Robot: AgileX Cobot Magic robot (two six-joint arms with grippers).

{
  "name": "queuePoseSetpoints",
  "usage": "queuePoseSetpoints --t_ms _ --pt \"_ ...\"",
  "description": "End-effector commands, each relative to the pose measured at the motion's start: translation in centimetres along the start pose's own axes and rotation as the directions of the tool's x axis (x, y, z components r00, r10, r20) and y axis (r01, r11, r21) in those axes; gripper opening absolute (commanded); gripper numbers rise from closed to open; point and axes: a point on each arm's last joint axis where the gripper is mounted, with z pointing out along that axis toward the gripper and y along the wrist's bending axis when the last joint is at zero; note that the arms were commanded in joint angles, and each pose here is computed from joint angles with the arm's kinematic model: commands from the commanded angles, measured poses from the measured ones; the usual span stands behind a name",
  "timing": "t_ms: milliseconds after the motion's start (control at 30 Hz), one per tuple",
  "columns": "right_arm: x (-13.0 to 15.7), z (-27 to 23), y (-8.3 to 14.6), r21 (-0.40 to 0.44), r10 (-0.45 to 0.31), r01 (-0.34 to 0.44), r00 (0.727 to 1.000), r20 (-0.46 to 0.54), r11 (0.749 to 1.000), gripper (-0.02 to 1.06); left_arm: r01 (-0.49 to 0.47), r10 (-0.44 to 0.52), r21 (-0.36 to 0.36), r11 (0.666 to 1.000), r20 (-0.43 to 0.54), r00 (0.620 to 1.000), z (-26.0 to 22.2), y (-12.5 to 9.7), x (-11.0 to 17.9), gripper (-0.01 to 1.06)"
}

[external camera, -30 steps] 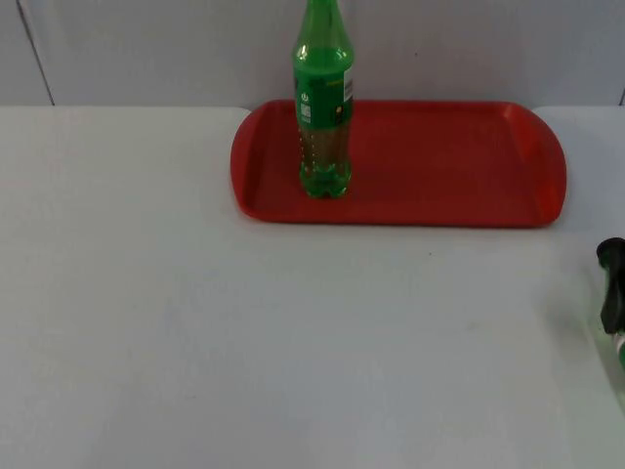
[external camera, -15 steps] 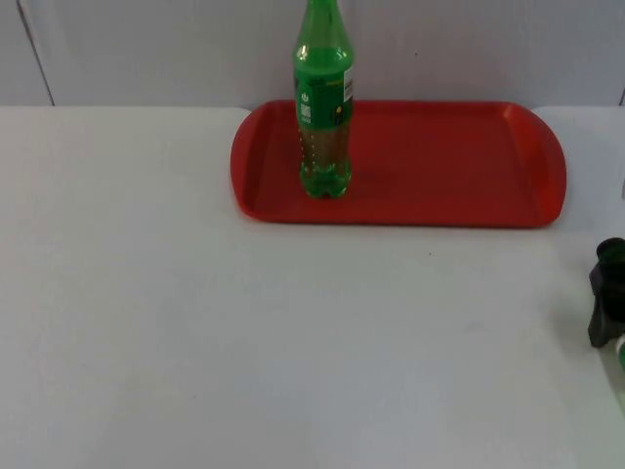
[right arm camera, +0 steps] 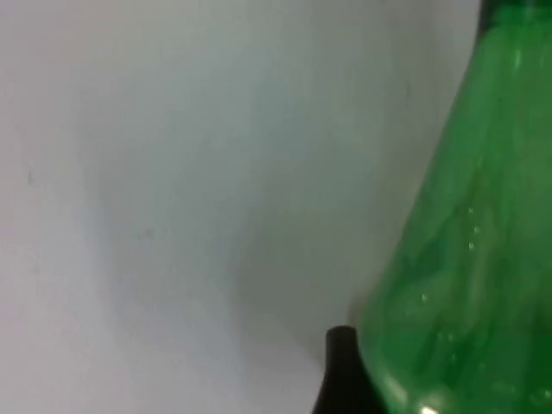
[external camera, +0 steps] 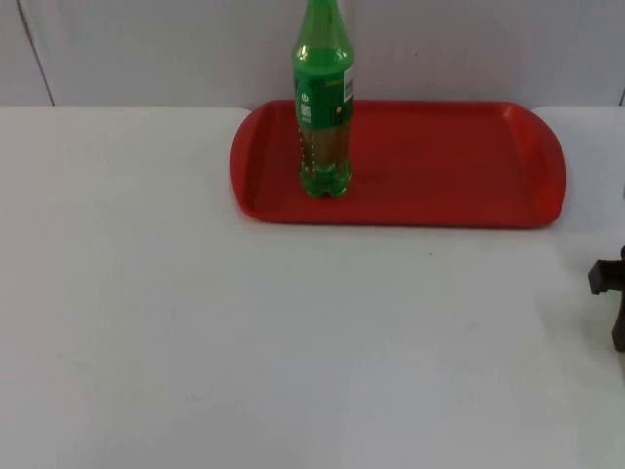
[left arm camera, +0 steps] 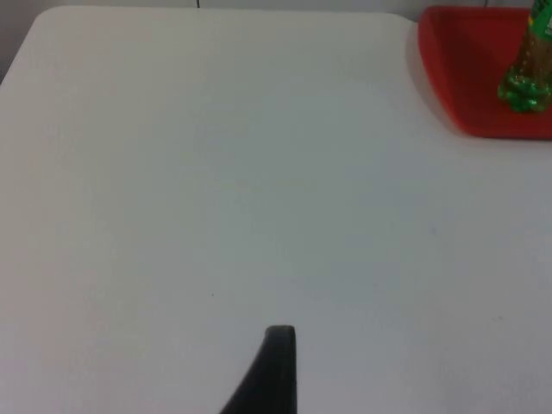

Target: Place the bottle upright on the tray.

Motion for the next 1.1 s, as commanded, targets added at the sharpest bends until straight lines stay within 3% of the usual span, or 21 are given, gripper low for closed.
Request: queuePoseSetpoints --t_ms 0,33,467,800,967,1067 --pt "0.2 0.2 0.2 -0.002 0.011 -0.011 1.0 -0.013 1.0 0.11 0.003 -0.003 0.016 1.0 0.007 1.0 0.1 -0.1 0.0 0.85" --pt "0.2 0.2 0.2 -0.002 0.011 -0.011 1.0 -0.01 1.0 -0.01 0.003 -0.003 0.016 1.0 0.007 1.0 0.1 -0.1 0.0 0.85" --pt "-0.1 -0.6 0.3 -0.012 0.011 -0.011 1.0 0.02 1.0 0.0 0.003 -0.003 0.016 1.0 0.007 1.0 0.1 -0.1 0.0 0.85" --pt "-1.1 -5.5 0.6 -0.055 -0.021 0.031 0.984 0.176 0.998 0.0 0.003 -0.003 0.016 1.0 0.007 1.0 0.1 -0.1 0.0 0.85" --pt "-1.7 -8.9 0.8 -0.077 -0.056 0.084 0.949 0.31 0.994 0.0 0.003 -0.003 0.016 1.0 0.007 1.0 0.1 -0.1 0.0 0.85" --pt "-2.1 -12.3 0.9 -0.081 -0.096 0.148 0.887 0.452 0.986 0.0 0.003 -0.003 0.016 1.0 0.007 1.0 0.1 -0.1 0.0 0.85"
